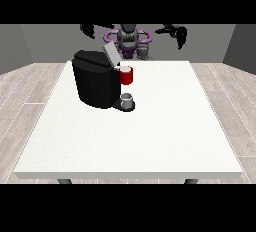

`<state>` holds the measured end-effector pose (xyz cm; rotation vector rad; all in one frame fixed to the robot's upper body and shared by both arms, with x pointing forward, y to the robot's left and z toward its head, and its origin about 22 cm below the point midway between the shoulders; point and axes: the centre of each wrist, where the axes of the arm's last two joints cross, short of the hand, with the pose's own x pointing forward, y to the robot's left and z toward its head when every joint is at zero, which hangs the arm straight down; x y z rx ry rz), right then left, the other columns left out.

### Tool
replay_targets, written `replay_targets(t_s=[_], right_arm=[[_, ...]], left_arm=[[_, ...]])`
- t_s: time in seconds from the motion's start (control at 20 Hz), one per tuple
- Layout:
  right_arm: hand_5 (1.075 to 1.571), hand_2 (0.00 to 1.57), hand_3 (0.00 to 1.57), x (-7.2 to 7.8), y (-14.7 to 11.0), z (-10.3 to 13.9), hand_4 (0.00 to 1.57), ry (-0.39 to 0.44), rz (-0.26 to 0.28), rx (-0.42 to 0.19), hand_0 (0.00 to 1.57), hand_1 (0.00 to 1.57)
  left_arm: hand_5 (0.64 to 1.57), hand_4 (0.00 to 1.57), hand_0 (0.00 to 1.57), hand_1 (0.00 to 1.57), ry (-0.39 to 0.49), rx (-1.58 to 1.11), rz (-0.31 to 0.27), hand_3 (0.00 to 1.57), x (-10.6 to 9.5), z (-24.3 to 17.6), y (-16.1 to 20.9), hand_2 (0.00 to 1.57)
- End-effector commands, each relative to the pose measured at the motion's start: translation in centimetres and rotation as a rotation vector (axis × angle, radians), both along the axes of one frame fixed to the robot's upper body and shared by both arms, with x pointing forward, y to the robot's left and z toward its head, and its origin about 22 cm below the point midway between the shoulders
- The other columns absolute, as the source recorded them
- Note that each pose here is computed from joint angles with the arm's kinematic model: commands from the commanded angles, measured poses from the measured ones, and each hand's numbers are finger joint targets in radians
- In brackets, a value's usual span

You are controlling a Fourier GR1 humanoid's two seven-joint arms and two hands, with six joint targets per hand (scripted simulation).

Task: Insert the coffee pod into the coffee machine and close the lid

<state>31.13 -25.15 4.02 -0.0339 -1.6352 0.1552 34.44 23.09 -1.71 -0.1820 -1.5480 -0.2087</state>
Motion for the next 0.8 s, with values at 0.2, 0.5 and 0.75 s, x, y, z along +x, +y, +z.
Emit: replay_targets(t_s=[0.2,0.5,0.75], right_arm=[[1.571,0.00,0.00,2.4,-1.4,-0.2,0.00,0.018,-0.073,0.031,0.00,0.00],[1.571,0.00,0.00,4.7,-0.2,1.5,0.00,-0.030,0.025,0.025,0.00,0.00],[1.571,0.00,0.00,5.1,1.4,1.5,0.00,-0.050,0.073,-0.021,0.00,0.00]], left_arm=[[1.571,0.00,0.00,0.00,-0.051,-0.046,-0.011,0.00,-2.3,1.1,0.5,0.00],[1.571,0.00,0.00,0.00,-0.093,-0.029,0.057,0.00,-2.5,3.7,1.7,0.00],[1.571,0.00,0.00,0.00,-0.103,-0.008,0.101,0.00,-2.7,3.8,4.1,0.00]])
